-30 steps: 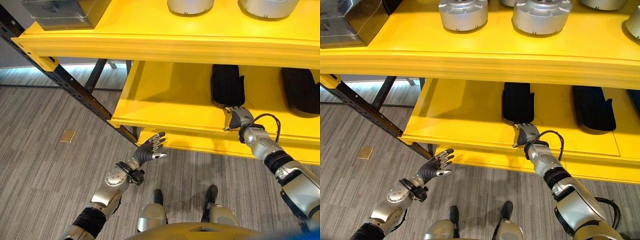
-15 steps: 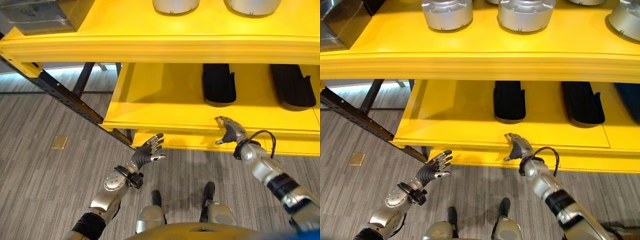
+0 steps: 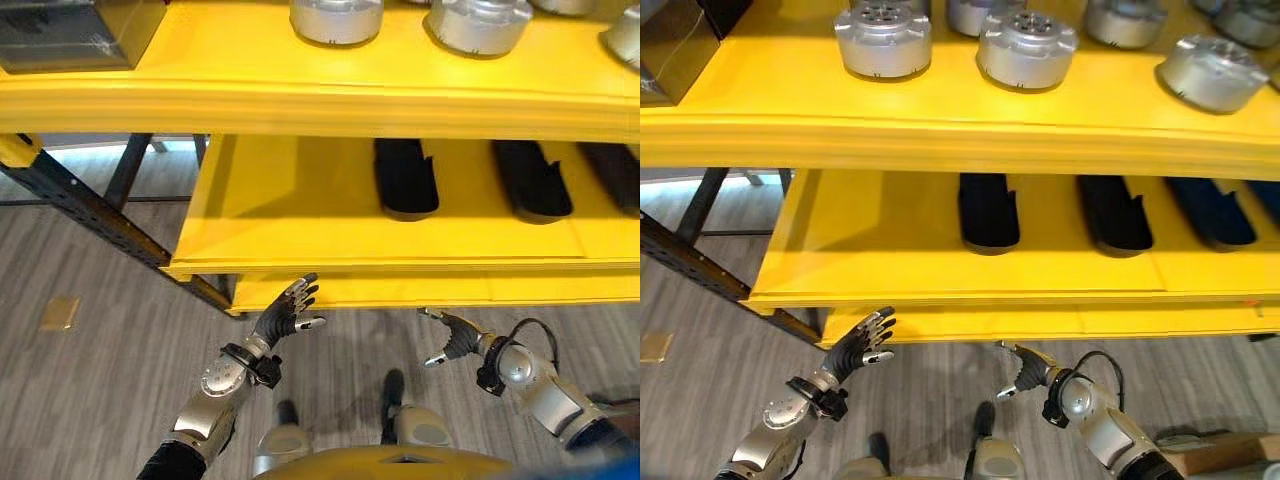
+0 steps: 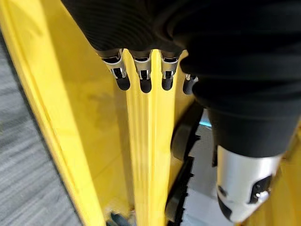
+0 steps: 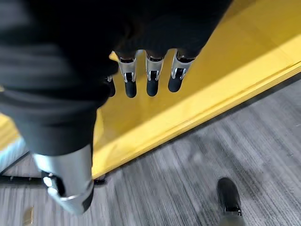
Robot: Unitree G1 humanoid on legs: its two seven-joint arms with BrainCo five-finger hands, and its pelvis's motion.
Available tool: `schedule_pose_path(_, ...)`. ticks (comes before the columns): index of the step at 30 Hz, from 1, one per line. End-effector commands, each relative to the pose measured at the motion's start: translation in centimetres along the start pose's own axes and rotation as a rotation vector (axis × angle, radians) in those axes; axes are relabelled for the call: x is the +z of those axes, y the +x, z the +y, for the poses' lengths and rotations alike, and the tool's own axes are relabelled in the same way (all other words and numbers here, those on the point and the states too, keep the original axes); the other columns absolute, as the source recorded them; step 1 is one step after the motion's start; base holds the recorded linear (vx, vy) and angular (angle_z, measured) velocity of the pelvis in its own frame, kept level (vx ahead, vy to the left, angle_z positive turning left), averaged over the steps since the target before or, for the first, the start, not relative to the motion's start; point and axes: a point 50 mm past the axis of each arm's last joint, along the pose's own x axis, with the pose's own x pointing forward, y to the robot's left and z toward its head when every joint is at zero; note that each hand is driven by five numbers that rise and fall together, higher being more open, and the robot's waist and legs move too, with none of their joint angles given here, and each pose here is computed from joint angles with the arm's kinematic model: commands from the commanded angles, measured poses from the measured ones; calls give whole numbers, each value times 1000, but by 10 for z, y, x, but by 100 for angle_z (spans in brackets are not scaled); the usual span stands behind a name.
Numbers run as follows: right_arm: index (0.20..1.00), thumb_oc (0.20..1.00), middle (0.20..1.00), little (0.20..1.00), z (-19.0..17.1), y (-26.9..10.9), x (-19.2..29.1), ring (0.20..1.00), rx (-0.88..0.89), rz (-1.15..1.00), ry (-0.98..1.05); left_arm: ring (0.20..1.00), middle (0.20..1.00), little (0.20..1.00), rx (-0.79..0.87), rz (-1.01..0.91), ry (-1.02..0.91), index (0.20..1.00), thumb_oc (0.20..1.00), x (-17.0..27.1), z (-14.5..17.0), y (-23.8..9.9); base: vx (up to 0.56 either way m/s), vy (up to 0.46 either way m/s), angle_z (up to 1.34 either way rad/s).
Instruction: Move parts from the plastic box to the shelf.
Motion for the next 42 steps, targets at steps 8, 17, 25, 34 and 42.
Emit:
schedule_pose_path(8,1000,1000,1000,1000,28,13,-30,1000,-375,68,895,1000,1000,1000,-31,-98,135,1000,1000,9,-2,6,-129,235,-30)
schedule_pose_path(17,1000,1000,1000,1000,15,20,-37,1000,-454,95,971,1000,1000,1000,46,-113,70,1000,1000,12,8,9,-164,4,-65)
schedule_pose_path(25,1000,1000,1000,1000,-7,22,-26,1000,-488,83,861,1000,1000,1000,81,-129,21,1000,1000,12,4,9,-83,-277,-83)
schedule_pose_path(34,1000,1000,1000,1000,-17,-3,-62,1000,-740,207,885,1000,1000,1000,8,-136,-8,1000,1000,13,-5,10,-33,-302,-45)
schedule_pose_path(42,1000,1000,1000,1000,-42,-25,-80,1000,-906,215,789,1000,1000,1000,15,-179,-21,1000,1000,23,-14,22,45,-310,-64)
